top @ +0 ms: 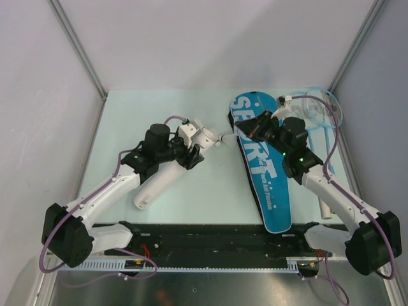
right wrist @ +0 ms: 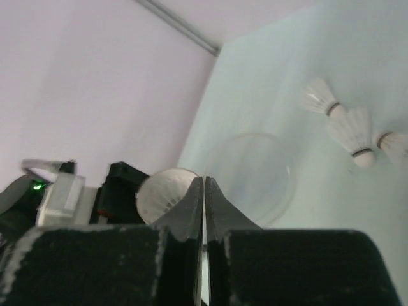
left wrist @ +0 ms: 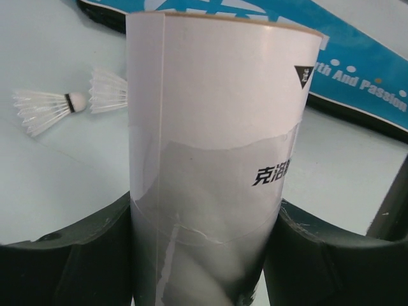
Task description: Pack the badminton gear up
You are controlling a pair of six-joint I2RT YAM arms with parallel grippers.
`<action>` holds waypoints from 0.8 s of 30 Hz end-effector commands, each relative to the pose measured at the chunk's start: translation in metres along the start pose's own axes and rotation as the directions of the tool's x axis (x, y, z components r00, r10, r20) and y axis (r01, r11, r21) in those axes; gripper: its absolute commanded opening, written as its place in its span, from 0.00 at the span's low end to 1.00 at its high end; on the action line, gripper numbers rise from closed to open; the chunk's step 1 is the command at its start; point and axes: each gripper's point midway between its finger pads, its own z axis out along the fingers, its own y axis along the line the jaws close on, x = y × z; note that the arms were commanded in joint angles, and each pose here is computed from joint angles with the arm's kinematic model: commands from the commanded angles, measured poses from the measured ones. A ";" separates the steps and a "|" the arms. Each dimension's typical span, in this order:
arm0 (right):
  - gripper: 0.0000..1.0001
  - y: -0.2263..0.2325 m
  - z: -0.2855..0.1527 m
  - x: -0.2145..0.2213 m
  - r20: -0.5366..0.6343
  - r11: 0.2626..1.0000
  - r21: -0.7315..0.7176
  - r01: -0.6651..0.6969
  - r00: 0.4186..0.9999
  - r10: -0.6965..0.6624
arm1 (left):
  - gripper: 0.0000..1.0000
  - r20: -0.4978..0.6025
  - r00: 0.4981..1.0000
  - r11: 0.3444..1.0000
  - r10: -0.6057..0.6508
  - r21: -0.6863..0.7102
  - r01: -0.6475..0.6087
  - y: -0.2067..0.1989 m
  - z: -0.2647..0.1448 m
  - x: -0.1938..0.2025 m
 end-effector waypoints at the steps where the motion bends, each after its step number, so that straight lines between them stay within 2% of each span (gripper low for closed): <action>1: 0.00 -0.044 -0.016 -0.007 0.113 0.912 0.370 0.176 0.966 -0.233 | 0.24 0.074 0.993 0.986 0.090 -0.150 -0.078 0.024 -0.019 -0.031; 2: 0.00 -0.050 -0.016 -0.001 0.086 0.893 0.400 0.209 0.961 -0.263 | 0.22 0.071 0.994 0.977 0.088 -0.202 -0.072 0.033 -0.023 -0.032; 3: 0.00 -0.066 -0.021 0.018 0.002 0.860 0.451 0.239 0.963 -0.269 | 0.22 0.059 0.995 0.952 0.082 -0.301 -0.060 0.049 -0.030 -0.032; 5: 0.00 -0.079 -0.022 0.056 -0.129 0.807 0.483 0.341 0.939 -0.319 | 0.21 0.081 0.994 0.915 0.071 -0.403 -0.032 0.063 -0.046 -0.040; 6: 0.00 -0.080 -0.023 0.068 -0.161 0.789 0.489 0.371 0.928 -0.337 | 0.21 0.077 0.995 0.865 0.063 -0.502 -0.016 0.079 -0.058 -0.040; 9: 0.00 -0.086 -0.022 0.115 -0.253 0.766 0.473 0.435 0.900 -0.355 | 0.23 0.135 0.988 0.813 0.071 -0.582 0.021 0.088 -0.082 -0.051; 14: 0.00 -0.086 -0.010 0.183 -0.385 0.787 0.383 0.484 0.858 -0.340 | 0.24 0.228 0.968 0.801 0.108 -0.597 0.051 0.085 -0.101 -0.064; 18: 0.00 -0.101 -0.008 0.220 -0.471 0.785 0.371 0.496 0.829 -0.301 | 0.24 0.247 0.962 0.805 0.120 -0.591 0.051 0.082 -0.104 -0.066; 24: 0.00 -0.103 -0.017 0.267 -0.561 0.775 0.317 0.546 0.767 -0.311 | 0.25 0.265 0.956 0.808 0.129 -0.586 0.054 0.080 -0.108 -0.070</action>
